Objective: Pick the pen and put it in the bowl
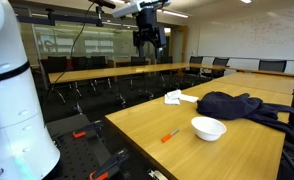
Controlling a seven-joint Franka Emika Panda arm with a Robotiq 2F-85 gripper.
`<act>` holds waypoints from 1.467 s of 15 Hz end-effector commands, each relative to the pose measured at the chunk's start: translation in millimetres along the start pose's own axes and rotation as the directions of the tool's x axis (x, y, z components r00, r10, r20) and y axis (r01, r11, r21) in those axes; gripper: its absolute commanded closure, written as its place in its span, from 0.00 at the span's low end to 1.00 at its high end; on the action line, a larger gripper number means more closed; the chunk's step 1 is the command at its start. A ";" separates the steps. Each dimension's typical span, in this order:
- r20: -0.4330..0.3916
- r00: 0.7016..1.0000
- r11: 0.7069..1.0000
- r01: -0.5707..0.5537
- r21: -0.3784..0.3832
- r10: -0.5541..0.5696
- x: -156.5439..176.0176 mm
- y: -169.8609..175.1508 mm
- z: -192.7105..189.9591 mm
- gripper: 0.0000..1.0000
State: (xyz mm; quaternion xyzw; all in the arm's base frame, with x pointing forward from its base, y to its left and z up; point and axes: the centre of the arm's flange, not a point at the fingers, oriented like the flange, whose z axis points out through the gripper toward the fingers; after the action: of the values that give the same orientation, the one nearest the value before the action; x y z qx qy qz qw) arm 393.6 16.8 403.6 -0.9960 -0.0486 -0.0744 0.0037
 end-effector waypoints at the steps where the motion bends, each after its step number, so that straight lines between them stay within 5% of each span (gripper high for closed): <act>1: 0.001 0.997 0.996 0.083 0.014 -0.083 31.6 -14.8 96.9 0.00; 8: 0.145 0.986 0.996 0.068 0.063 -0.077 68.4 4.4 250.7 0.00; 17: 0.223 0.974 0.992 0.009 0.130 -0.038 108.9 74.6 353.1 0.01; 22: 0.247 0.968 0.992 0.007 0.125 -0.038 119.2 79.8 368.4 0.46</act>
State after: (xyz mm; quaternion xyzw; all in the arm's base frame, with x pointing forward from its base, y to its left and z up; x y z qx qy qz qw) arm 561.8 -44.6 60.9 -0.9959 -0.0593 0.0379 0.0560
